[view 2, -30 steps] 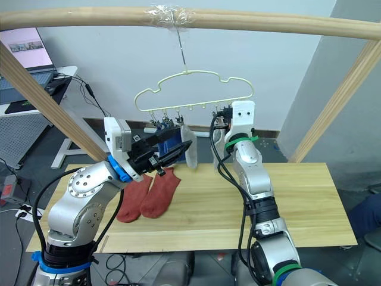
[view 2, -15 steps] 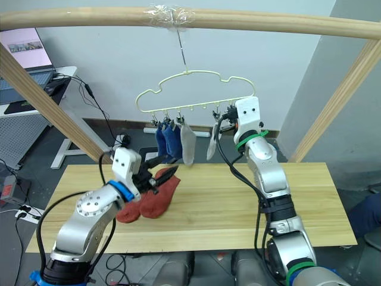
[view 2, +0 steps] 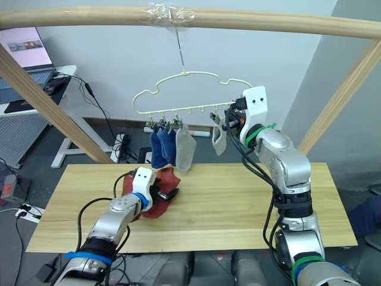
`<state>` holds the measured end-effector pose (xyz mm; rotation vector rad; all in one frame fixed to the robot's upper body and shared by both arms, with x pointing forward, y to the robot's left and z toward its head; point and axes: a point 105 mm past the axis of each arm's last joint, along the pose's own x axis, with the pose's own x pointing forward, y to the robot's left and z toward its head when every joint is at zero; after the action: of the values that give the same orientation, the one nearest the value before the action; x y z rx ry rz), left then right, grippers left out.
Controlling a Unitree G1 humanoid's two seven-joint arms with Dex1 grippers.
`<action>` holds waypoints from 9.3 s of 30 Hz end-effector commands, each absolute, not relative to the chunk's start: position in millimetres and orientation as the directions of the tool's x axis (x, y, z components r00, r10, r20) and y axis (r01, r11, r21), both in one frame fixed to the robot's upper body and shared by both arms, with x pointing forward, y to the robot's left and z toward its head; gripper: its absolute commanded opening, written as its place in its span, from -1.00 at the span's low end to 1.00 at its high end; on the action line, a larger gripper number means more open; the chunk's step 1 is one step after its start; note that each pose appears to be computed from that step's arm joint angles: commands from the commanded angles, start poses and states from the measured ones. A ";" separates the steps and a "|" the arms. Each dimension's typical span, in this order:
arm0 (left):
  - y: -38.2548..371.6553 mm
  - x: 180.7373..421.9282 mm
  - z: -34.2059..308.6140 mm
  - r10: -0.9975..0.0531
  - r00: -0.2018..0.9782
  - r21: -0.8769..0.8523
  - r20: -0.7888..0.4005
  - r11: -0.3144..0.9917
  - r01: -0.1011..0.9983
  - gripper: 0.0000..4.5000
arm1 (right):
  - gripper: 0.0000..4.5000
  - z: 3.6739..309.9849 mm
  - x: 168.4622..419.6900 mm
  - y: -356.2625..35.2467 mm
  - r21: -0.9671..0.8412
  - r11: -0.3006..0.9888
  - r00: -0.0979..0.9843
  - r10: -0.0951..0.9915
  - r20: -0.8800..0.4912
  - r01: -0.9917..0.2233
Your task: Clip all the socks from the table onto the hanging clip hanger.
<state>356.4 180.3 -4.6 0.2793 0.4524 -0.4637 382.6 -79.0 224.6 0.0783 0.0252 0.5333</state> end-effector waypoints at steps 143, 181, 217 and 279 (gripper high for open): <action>74.4 296.8 228.0 -0.843 0.501 0.317 0.194 0.537 0.782 1.00 | -0.16 213.4 386.5 -71.5 0.028 0.973 0.945 0.217 0.245 -0.231; 74.5 295.0 237.2 -0.852 0.482 0.303 0.201 0.523 0.797 1.00 | -0.16 220.2 408.6 -65.7 0.029 0.972 0.933 0.213 0.289 -0.231; 75.7 296.3 229.7 -0.849 0.495 0.309 0.186 0.529 0.791 1.00 | -0.16 193.9 389.4 -76.3 0.028 0.971 0.936 0.220 0.276 -0.237; 114.2 323.4 164.3 -0.668 0.744 0.190 0.031 0.735 0.652 1.00 | -1.00 217.7 398.5 -100.2 -0.177 0.891 0.892 0.440 0.104 -0.419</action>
<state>314.8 97.9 174.6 0.1505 -0.1304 -0.8172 406.7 -100.4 211.9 -0.1393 -0.1676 0.3730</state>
